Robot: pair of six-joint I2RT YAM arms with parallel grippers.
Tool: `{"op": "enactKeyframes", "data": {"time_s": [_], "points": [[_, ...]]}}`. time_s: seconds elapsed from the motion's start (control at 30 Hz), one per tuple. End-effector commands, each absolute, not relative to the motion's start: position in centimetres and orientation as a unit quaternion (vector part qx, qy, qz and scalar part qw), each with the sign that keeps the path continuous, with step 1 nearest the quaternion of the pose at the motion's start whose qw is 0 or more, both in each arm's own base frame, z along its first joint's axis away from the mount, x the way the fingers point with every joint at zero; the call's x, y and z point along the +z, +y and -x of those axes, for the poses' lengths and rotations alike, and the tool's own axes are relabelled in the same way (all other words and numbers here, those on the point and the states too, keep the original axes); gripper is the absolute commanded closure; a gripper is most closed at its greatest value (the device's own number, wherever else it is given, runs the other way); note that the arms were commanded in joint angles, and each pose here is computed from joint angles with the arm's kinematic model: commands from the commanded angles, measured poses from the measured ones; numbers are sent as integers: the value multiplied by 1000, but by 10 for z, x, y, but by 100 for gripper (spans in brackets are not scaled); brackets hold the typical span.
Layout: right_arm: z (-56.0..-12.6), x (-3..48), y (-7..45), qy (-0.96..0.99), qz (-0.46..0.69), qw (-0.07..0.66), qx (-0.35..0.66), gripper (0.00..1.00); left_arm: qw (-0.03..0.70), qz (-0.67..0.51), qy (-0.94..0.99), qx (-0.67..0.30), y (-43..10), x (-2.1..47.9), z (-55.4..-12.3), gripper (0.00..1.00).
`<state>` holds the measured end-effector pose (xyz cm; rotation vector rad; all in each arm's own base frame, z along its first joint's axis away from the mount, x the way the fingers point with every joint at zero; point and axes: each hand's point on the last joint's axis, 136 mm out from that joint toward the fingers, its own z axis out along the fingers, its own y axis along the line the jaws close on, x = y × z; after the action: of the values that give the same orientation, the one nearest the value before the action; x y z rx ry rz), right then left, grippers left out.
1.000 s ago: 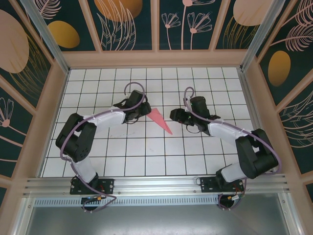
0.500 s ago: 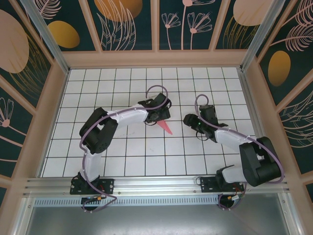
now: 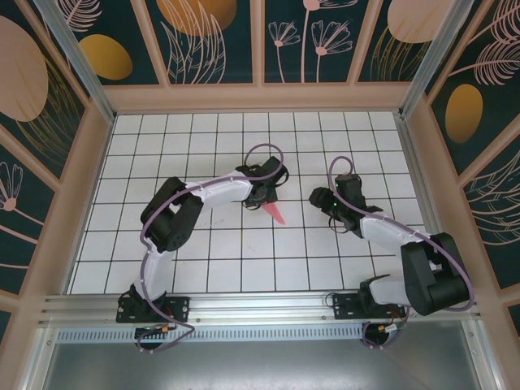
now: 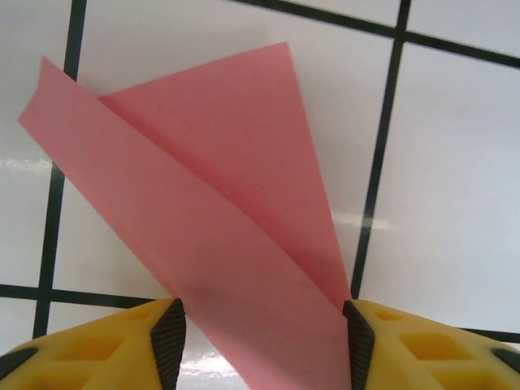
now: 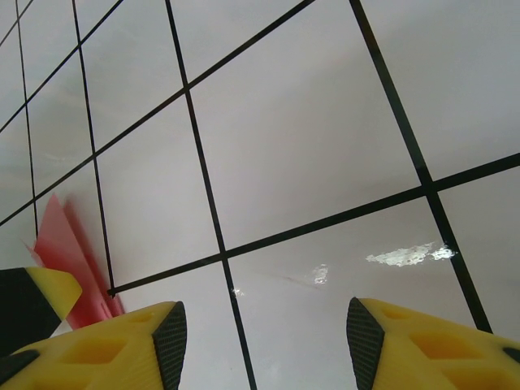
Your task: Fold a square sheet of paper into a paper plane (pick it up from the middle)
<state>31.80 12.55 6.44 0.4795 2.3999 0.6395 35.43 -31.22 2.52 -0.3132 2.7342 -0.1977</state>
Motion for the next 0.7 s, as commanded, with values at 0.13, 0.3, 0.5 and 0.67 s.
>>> {"op": "enactKeyframes", "data": {"time_s": [0.13,0.3,0.5,0.67], "points": [[-313,63,119,904,-198,298,235,43,211,137,965,-78,-299,49,-345,56],[-313,61,119,905,-200,295,234,43,216,145,962,-87,-296,52,-343,72],[-314,63,119,904,-201,295,235,44,219,141,961,-97,-297,57,-342,95],[-316,74,125,900,-183,305,253,44,242,112,948,-175,-317,88,-344,100]]}}
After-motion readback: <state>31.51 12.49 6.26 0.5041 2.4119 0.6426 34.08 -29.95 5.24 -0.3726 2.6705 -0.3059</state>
